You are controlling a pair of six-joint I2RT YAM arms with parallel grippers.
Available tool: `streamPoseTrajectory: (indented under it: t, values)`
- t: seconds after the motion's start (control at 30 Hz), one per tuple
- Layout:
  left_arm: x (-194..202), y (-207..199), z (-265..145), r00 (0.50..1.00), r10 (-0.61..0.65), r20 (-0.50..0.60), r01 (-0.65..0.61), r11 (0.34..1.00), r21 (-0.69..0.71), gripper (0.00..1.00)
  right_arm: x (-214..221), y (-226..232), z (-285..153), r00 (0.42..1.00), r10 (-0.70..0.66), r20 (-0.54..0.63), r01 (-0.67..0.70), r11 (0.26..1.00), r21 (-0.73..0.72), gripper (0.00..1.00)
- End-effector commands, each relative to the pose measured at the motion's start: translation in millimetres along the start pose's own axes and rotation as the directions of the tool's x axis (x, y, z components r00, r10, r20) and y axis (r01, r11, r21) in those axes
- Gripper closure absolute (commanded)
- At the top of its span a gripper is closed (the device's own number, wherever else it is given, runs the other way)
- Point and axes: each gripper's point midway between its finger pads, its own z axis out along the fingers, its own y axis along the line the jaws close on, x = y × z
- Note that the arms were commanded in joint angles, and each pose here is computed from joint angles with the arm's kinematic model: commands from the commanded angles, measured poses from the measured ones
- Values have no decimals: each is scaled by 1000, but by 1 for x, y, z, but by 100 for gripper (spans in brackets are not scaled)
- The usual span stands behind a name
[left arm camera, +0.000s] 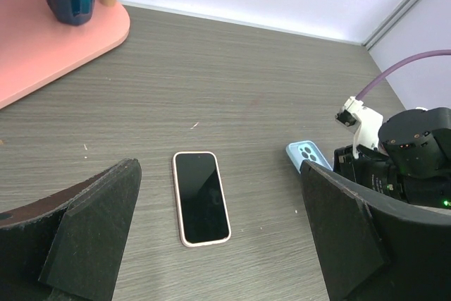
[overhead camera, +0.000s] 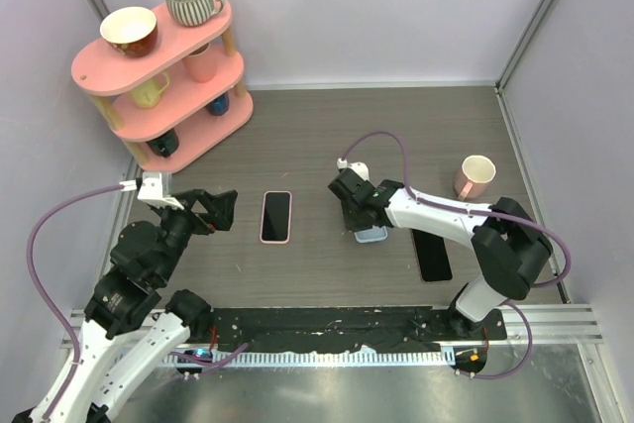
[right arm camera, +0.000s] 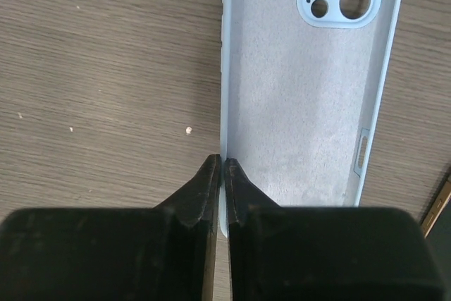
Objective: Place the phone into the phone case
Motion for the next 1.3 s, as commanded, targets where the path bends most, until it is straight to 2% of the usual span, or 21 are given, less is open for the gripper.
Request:
streamPoseTrajectory:
  t: [0.0, 0.13, 0.2, 0.23, 0.3, 0.33, 0.4, 0.43, 0.47, 0.5, 0.57, 0.6, 0.63, 0.7, 0.8, 0.9, 0.97, 1.03, 1.27]
  values:
    - [-12, -4, -2, 999, -7, 47, 6, 1000, 19, 0, -3, -1, -5, 999, 45, 27, -45, 999, 14, 88]
    - [-11, -4, -1, 999, -6, 42, 5, 1000, 22, 0, 7, -1, 6, 999, 45, 2, -45, 998, 36, 87]
    - [-11, -4, -1, 999, -5, 40, 4, 1000, 21, 0, 7, 2, 6, 999, 42, -3, -42, 999, 32, 82]
    - [-11, -5, -1, 999, -5, 39, 4, 1000, 22, 0, 8, 1, 4, 999, 38, -10, -37, 998, 40, 70]
    - [-10, -5, -1, 999, -5, 38, 4, 1000, 25, 0, -1, -1, -4, 1000, 27, 14, -28, 998, 50, 56]
    - [-10, -6, -1, 999, -5, 37, 4, 1000, 28, 0, -1, -5, -9, 1000, 11, 13, -12, 998, 63, 45]
    - [-10, -6, -1, 999, -7, 38, 6, 1000, 30, 0, -12, -17, -21, 998, -35, 49, 31, 995, 98, 35]
    - [-11, -6, -2, 999, -8, 40, 7, 999, 32, 0, -9, -29, -24, 998, -51, 38, 45, 990, 135, 26]
    - [-10, -7, -2, 999, -8, 37, 7, 999, 38, 0, -11, -38, -29, 998, -53, 43, 45, 987, 156, 23]
    - [-11, -8, -3, 999, -9, 41, 8, 999, 41, 0, -11, -59, -29, 998, -57, 21, 52, 979, 198, 19]
    - [-12, -8, -4, 999, -11, 45, 9, 999, 48, 0, -1, -75, -33, 998, -44, -48, 52, 983, 177, 10]
    - [-11, -9, -4, 999, -13, 44, 10, 999, 51, 0, -1, -90, -35, 998, -13, -61, 23, 986, 168, 8]
    - [-11, -9, -4, 999, -13, 43, 10, 999, 52, 0, 4, -94, -39, 995, -46, -90, 58, 988, 141, 8]
    - [-10, -12, -4, 999, -18, 41, 15, 998, 68, 0, -2, -108, -46, 997, -28, -77, 40, 985, 168, 6]
    - [-8, -15, -3, 999, -26, 32, 24, 996, 85, 0, -9, -114, -52, 993, -41, -109, 53, 992, 114, 6]
    - [-6, -17, -1, 999, -24, 22, 22, 995, 94, 0, -17, -126, -58, 989, -72, -128, 93, 981, 169, 5]
    - [-6, -19, -1, 999, -25, 22, 23, 995, 101, 0, -15, -141, -58, 979, -122, -164, 158, 961, 229, 6]
    - [-5, -21, -1, 1000, -26, 17, 24, 994, 110, 0, -7, -146, -56, 963, -151, -223, 201, 954, 221, 6]
    - [-4, -22, -1, 1000, -24, 13, 22, 993, 120, 0, 6, -148, -39, 925, -139, -353, 197, 972, 132, 4]
